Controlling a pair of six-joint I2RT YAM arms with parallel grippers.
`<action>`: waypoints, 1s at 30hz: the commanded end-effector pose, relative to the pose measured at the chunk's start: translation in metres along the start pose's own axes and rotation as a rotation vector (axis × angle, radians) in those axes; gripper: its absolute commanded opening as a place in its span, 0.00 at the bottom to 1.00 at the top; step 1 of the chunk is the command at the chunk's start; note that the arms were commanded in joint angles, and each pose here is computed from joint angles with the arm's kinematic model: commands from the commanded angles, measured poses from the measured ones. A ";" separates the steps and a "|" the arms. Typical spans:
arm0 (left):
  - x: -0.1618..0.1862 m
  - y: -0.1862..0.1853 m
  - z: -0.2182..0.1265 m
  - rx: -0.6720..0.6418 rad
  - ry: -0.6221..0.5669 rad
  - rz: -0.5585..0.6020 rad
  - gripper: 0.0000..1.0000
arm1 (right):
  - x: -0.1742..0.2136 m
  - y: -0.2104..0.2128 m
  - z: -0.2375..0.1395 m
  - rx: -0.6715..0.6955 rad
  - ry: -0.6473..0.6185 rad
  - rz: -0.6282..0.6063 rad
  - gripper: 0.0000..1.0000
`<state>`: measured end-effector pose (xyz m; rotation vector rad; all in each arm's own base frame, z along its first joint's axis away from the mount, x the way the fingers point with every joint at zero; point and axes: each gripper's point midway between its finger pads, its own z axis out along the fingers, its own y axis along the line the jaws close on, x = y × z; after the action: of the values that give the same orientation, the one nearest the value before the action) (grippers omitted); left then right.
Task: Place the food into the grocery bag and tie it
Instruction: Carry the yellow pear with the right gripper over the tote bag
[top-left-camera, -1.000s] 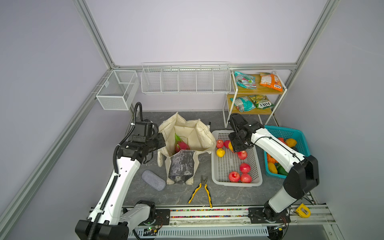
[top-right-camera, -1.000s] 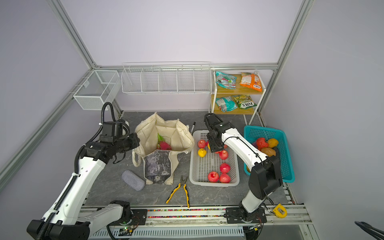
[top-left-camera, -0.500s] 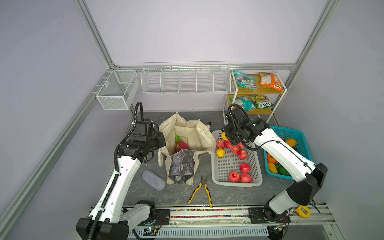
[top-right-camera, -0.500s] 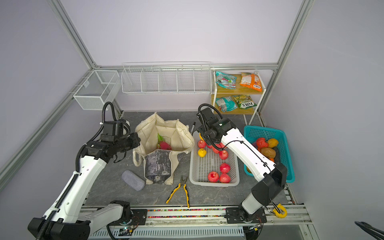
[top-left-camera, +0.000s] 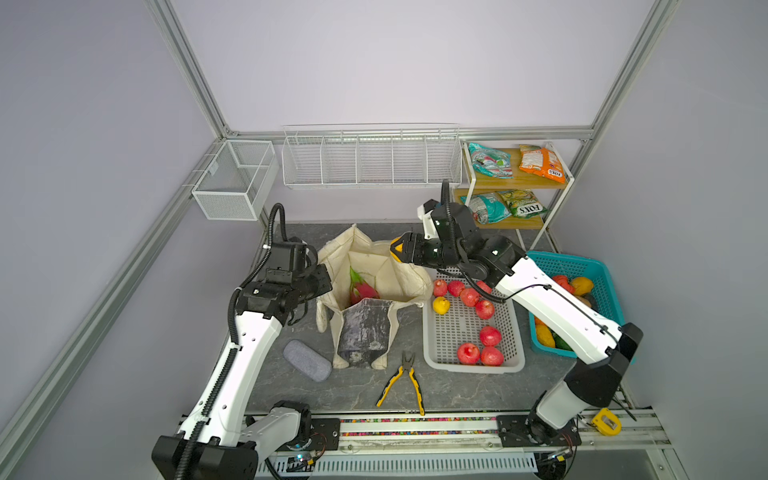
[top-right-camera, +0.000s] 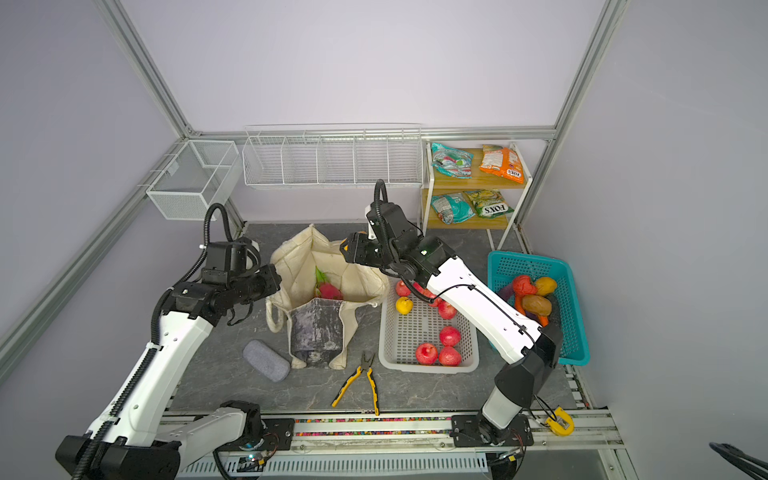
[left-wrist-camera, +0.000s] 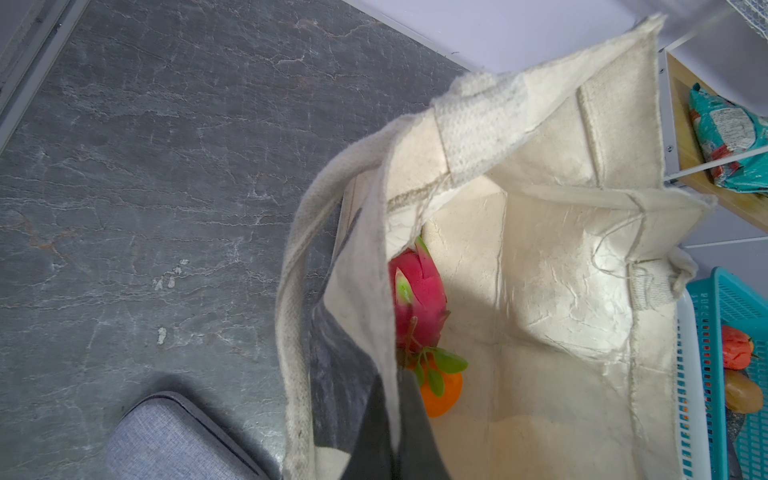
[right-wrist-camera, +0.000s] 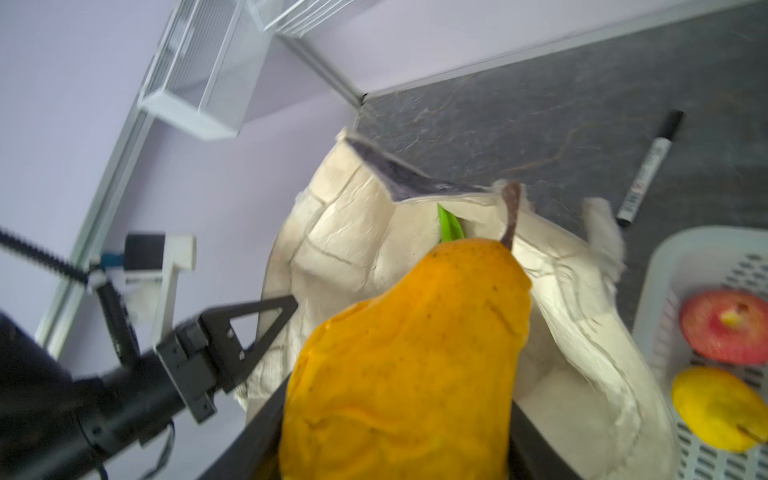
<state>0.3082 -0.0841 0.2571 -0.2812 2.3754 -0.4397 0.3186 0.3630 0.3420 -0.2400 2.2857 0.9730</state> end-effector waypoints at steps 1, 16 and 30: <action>-0.009 -0.006 -0.005 0.020 -0.026 0.000 0.00 | 0.021 0.027 0.007 -0.192 0.076 -0.319 0.49; -0.013 -0.007 -0.006 0.014 -0.030 0.019 0.00 | 0.057 0.019 0.045 -0.290 0.219 -0.719 0.47; -0.007 -0.006 -0.002 0.022 -0.017 0.011 0.00 | 0.069 0.003 0.099 -0.331 0.291 -0.984 0.43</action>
<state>0.3099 -0.0851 0.2569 -0.2791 2.3797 -0.4427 0.3121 0.4354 0.2557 -1.4435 1.8830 0.8032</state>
